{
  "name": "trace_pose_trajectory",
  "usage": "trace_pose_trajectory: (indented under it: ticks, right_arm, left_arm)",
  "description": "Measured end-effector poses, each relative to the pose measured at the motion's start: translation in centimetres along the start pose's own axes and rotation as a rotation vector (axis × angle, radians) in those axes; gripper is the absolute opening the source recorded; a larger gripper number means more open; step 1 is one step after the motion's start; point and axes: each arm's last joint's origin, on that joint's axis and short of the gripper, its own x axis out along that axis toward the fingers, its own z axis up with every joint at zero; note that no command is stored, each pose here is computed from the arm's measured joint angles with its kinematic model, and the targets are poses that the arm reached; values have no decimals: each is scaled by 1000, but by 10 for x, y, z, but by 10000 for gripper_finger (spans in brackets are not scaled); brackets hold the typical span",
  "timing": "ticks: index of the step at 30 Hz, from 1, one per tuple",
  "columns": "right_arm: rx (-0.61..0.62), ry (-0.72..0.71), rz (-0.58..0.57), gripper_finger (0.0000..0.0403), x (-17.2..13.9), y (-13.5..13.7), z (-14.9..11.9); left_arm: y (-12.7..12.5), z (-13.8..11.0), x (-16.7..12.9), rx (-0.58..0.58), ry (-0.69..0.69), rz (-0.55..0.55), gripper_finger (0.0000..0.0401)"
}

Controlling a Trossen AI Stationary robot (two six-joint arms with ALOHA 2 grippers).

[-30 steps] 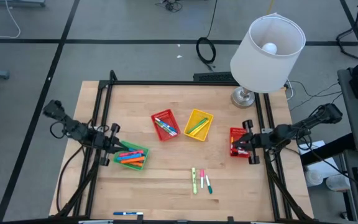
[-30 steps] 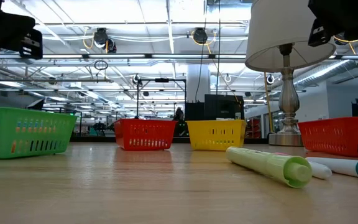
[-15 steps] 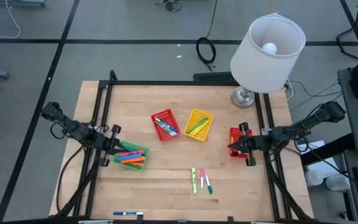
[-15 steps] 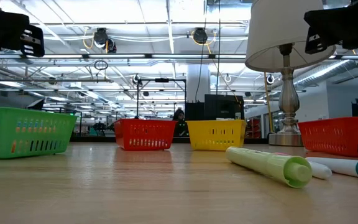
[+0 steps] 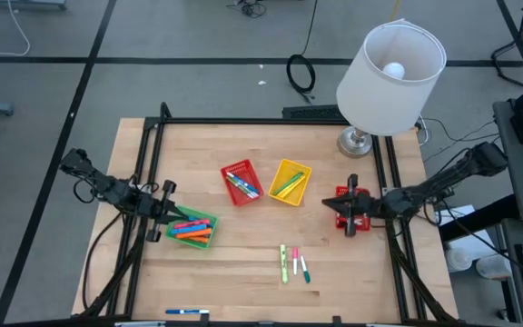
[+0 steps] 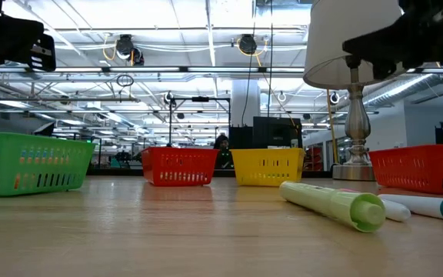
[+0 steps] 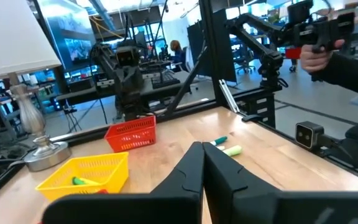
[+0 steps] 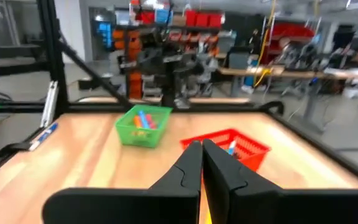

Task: Pick & Place Markers
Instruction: Put the light green highlighter into the green bin

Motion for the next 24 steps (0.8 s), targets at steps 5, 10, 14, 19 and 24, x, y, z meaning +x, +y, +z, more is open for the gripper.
trace_pose_trajectory:
  ticks: [5,10,14,19,24]
  right_arm:
    - [19,91,35,0,26,27,13]
    - [35,372,53,0,68,70,52]
    - [58,657,-20,0,99,109,85]
    - [107,830,-126,0,141,155,110]
    - [184,953,-10,0,176,193,113]
  left_arm:
    - [0,1,0,1,-12,11,15]
    - [1,2,0,-13,-21,16,36]
    - [1,3,0,-48,-35,18,41]
    - [2,7,0,-84,-72,24,31]
    - [3,7,0,-78,-76,44,16]
